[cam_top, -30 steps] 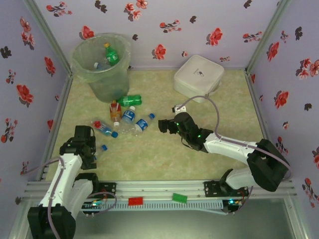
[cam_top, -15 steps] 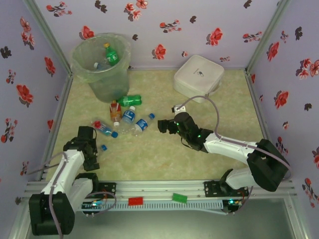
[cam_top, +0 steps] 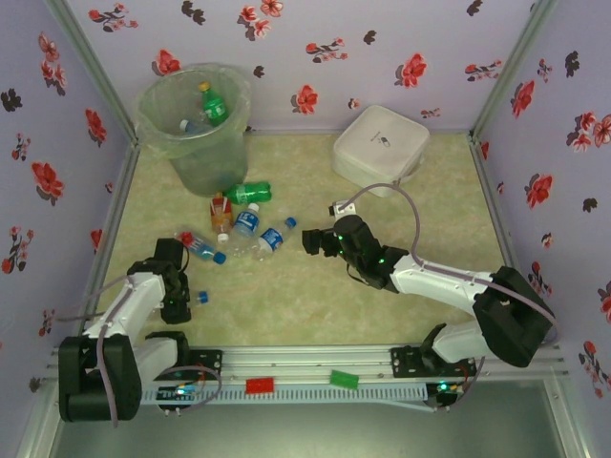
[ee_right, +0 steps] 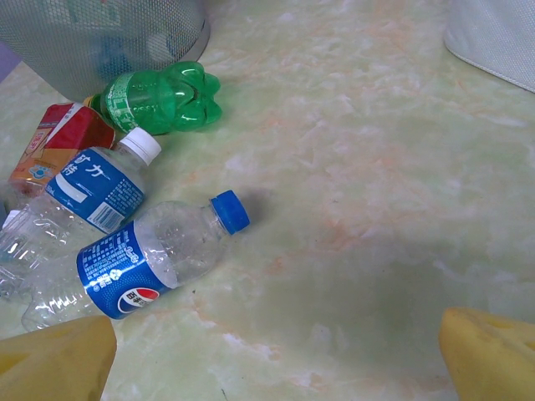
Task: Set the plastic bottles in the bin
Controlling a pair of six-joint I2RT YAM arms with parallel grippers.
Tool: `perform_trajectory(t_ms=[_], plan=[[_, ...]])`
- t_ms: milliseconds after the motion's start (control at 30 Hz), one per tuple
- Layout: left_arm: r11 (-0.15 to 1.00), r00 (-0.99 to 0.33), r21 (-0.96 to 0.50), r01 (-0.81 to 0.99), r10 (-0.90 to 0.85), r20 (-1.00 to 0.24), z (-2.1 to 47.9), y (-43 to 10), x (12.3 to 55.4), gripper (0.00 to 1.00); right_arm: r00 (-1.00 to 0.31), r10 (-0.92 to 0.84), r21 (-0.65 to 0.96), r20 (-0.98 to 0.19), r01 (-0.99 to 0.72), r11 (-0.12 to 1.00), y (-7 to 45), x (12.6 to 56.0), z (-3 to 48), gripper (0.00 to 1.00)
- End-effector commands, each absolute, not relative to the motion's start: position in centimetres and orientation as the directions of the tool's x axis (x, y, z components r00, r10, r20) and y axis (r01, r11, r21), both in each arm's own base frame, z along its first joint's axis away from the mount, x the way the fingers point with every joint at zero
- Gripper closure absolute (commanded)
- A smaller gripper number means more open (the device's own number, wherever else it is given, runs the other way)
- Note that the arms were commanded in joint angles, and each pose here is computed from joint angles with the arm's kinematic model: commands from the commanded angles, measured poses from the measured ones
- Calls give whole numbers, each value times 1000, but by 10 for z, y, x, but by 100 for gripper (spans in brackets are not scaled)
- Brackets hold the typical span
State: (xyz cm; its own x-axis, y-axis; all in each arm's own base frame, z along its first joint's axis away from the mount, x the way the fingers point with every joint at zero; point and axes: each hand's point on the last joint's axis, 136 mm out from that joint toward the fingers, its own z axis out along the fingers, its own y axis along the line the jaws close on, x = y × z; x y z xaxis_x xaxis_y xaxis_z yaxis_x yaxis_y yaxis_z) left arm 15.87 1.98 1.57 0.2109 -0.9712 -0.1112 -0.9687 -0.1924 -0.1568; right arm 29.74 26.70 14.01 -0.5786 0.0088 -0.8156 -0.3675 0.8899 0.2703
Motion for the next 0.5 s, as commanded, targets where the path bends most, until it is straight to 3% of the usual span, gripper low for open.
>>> perform_trajectory(t_ms=[0,67,233,467], plan=[[-197,252,-311,-930,-957,-146,27,33,189,42,-568,37,273,-822,-337,901,259,300,144,0],[-174,246,-348,-921,-953,-176,38,39,194,48,-567,37,272,-823,-337,901,259,301,145,0],[25,170,-494,-869,-923,-345,99,62,224,55,-563,40,273,-826,-337,901,259,301,147,0],[420,75,-642,-641,-799,-597,226,70,285,56,-562,45,277,-826,-335,901,260,302,149,0]])
